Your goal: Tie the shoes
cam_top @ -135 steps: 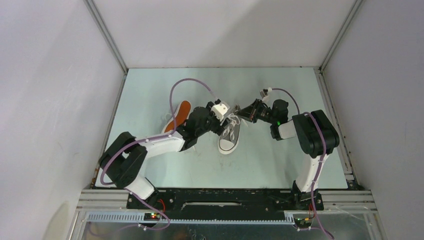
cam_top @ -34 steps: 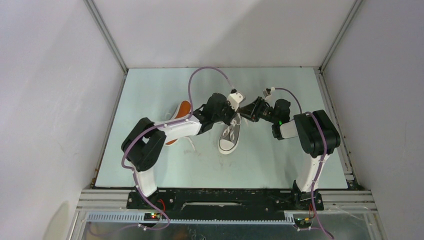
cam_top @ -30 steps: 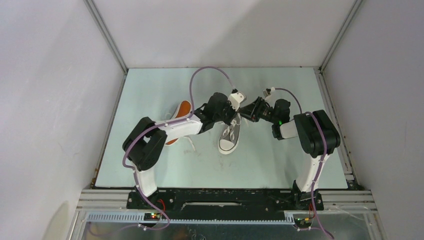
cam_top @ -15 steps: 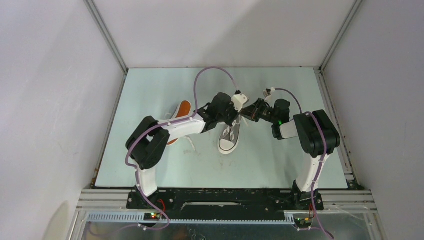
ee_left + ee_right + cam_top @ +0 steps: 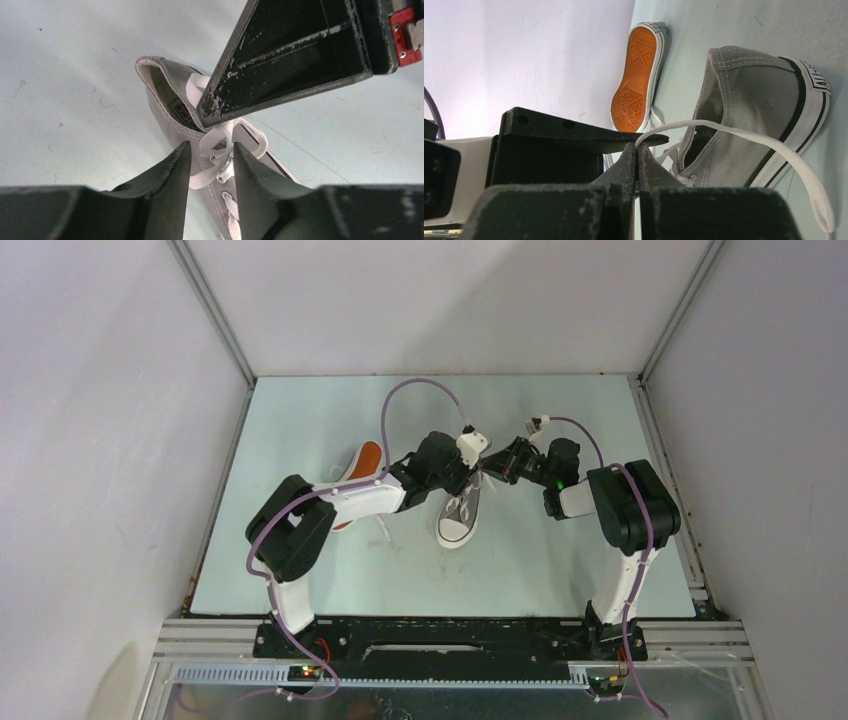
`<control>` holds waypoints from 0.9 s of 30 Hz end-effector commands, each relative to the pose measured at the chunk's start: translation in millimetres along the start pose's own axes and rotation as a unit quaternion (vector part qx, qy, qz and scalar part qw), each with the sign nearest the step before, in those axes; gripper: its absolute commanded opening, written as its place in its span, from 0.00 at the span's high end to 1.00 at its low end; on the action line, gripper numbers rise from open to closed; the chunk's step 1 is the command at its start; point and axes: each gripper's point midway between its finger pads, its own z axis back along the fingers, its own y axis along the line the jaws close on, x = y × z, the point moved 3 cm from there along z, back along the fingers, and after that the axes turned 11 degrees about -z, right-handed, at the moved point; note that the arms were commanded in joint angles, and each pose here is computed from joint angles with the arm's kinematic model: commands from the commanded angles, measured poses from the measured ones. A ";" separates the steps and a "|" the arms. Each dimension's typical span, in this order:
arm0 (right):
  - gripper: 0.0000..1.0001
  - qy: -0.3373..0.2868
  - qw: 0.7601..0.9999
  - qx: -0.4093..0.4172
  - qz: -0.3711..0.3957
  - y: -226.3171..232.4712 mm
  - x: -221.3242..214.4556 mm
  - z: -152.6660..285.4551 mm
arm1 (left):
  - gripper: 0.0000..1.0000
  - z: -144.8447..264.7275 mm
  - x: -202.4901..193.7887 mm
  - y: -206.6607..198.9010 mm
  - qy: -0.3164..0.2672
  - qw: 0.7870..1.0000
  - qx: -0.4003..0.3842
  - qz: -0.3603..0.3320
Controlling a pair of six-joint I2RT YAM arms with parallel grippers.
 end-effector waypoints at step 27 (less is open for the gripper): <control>0.67 0.002 0.999 0.025 0.032 18.5 0.5 -1.3 | 1.00 -2.3 41.1 7.5 -0.056 0.998 -0.034 0.017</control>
